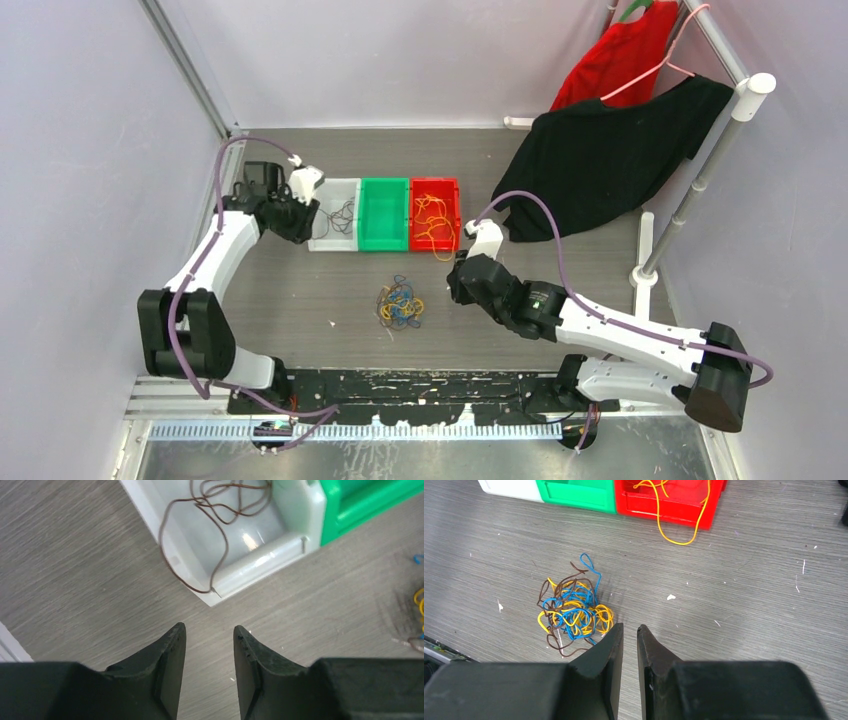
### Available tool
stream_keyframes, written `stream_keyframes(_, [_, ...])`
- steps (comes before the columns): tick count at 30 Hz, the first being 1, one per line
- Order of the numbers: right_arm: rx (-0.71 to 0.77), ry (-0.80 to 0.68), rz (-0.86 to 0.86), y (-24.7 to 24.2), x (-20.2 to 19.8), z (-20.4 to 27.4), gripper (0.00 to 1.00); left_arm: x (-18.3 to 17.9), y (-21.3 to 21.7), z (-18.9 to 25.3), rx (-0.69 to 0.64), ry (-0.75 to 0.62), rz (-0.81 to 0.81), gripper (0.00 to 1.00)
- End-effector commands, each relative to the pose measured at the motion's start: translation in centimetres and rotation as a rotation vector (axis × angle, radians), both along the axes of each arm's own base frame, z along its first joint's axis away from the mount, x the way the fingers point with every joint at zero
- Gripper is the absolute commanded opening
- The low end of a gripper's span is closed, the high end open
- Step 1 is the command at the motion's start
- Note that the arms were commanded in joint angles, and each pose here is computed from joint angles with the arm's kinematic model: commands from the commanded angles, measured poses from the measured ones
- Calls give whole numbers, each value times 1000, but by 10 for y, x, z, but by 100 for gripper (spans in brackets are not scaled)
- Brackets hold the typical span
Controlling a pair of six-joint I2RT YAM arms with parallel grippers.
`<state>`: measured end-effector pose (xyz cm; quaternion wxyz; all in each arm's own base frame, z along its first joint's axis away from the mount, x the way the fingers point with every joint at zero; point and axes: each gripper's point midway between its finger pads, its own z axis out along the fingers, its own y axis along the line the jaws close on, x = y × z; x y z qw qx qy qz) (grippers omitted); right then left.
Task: Untangle the cables
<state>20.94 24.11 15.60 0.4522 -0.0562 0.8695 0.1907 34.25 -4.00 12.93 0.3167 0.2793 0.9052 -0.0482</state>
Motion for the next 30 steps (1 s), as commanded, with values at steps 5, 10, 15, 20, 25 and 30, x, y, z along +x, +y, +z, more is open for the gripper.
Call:
stream_keyframes(5, [82, -36, 4, 10, 5, 23, 22, 47, 7, 15, -205, -97, 266, 38])
stream_keyframes(10, [82, -31, 12, 12, 4, 24, 22, 60, 8, 4, -214, -80, 290, 38])
stream_keyframes(15, [71, -32, 11, 10, 4, 24, 22, 70, 7, -2, -227, -73, 299, 38])
stream_keyframes(20, [58, -30, 4, 6, 4, 24, 22, 79, 9, -4, -238, -75, 312, 32])
stream_keyframes(25, [59, -24, 3, 6, 3, 21, 22, 85, 7, -1, -247, -97, 303, 24])
stream_keyframes(30, [56, -26, 0, 7, 4, 23, 22, 89, 8, -2, -237, -112, 293, 18])
